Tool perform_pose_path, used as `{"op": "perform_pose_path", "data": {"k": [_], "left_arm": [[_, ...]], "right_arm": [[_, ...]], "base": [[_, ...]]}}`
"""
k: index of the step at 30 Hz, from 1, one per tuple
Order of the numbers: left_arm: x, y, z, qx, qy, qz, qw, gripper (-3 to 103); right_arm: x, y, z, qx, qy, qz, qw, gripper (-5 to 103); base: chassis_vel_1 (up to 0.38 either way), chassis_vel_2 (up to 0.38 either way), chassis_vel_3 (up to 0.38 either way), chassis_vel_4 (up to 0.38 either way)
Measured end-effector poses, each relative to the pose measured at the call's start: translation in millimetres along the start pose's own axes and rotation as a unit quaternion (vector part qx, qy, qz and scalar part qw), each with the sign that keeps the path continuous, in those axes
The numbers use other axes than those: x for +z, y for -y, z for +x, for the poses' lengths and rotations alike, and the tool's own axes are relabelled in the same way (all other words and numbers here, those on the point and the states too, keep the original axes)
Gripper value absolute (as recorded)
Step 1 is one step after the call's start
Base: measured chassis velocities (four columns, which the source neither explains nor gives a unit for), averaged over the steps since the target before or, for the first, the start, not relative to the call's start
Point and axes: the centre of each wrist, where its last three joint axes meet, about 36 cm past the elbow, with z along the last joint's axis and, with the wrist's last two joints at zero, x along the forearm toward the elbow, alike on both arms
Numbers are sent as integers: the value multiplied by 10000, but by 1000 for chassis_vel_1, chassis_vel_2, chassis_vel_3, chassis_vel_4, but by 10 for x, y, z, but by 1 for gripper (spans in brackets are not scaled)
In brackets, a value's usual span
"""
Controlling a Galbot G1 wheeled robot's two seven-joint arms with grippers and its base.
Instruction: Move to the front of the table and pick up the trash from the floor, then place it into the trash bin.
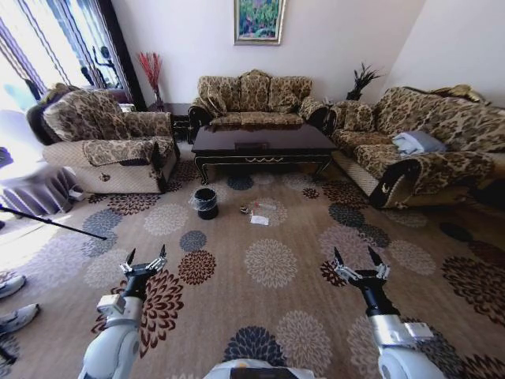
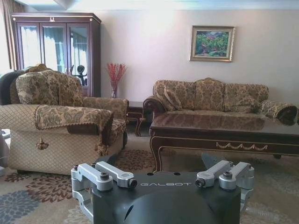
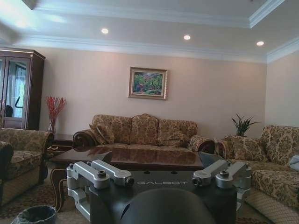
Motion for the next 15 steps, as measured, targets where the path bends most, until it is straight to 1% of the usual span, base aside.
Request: {"op": "perform_pose_path", "data": {"k": [5, 11, 15], "left_arm": [[-18, 6, -1, 12, 38, 3, 10000, 100], [-86, -9, -31, -4, 86, 89, 9999, 100], [-126, -21, -63, 55, 96, 71, 9999, 100]], "right_arm": [[-6, -6, 3, 8, 36, -10, 10000, 100], [-46, -23, 0, 41, 190, -85, 9998, 100], [-67, -28, 5, 124, 222, -87, 9996, 100]], "base": [[0, 0, 0, 0], [0, 0, 0, 0], [0, 0, 0, 0]]}}
